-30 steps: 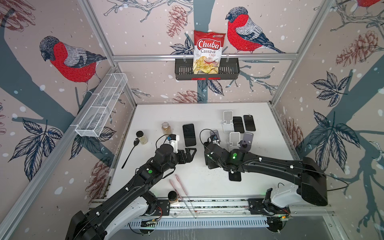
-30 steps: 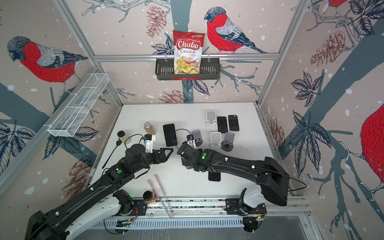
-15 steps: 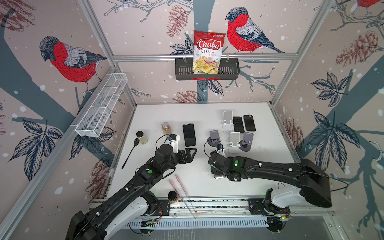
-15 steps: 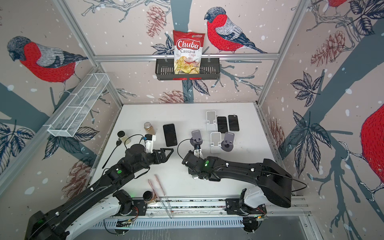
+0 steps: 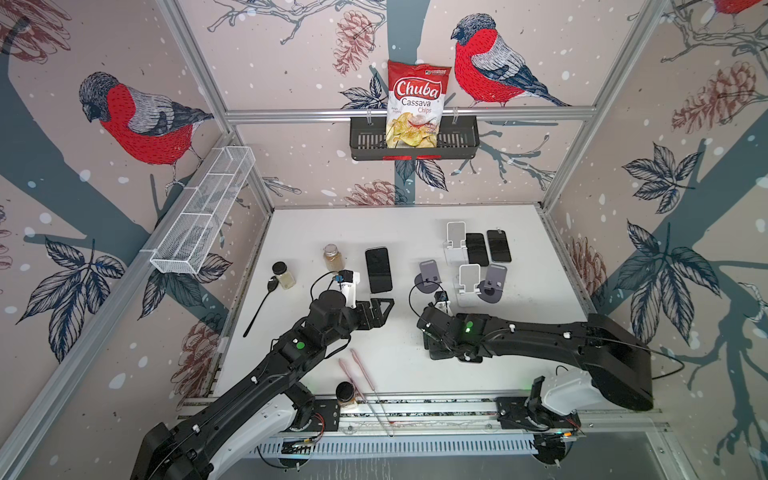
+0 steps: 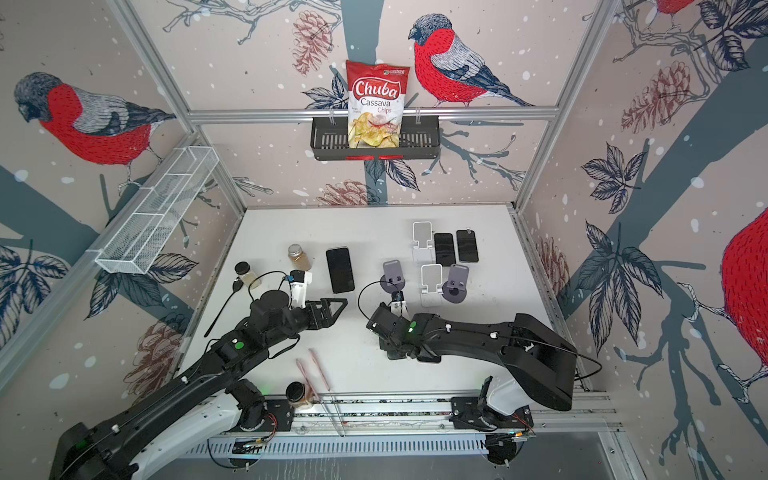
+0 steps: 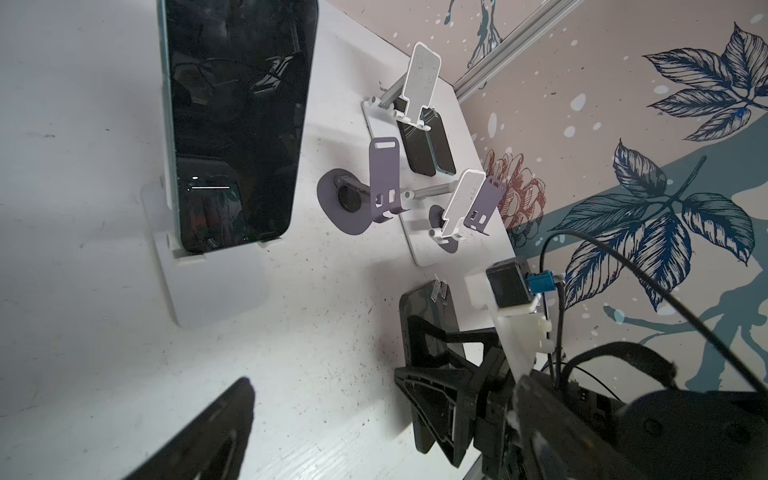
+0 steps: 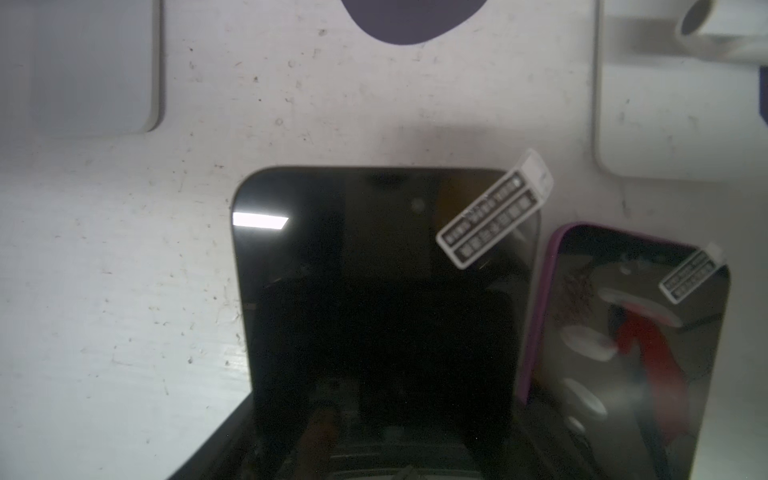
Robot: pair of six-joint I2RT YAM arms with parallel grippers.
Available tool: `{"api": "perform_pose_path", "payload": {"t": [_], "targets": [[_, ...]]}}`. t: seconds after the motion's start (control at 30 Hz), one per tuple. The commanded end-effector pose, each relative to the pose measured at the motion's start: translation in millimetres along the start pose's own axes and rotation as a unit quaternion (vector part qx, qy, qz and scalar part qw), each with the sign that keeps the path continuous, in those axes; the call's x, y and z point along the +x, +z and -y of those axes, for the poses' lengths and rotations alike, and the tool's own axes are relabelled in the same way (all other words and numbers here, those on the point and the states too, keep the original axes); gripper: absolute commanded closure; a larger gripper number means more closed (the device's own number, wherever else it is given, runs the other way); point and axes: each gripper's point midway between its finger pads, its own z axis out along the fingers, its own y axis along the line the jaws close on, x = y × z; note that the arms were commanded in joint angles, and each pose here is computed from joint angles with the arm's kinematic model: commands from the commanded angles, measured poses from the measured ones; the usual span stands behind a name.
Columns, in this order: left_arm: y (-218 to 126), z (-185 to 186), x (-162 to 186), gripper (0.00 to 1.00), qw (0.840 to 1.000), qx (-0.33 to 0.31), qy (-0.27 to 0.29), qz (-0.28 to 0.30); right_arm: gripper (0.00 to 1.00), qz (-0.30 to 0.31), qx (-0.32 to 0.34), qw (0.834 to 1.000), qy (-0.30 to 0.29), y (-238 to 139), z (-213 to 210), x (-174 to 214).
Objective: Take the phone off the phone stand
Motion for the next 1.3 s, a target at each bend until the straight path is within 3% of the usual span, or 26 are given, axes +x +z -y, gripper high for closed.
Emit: {"api": "perform_pose_path", "payload": {"t": [0.0, 1.27], "targets": [[0, 8, -8, 0.04, 1.0, 0.016, 0.009, 0.015, 0.38, 0.009, -0.01, 1.0, 0.012, 1, -4, -6], [1, -1, 1, 0.04, 1.0, 0.007, 0.002, 0.006, 0.37, -0.044, 0.023, 0.999, 0.005, 30, 11, 18]]}}
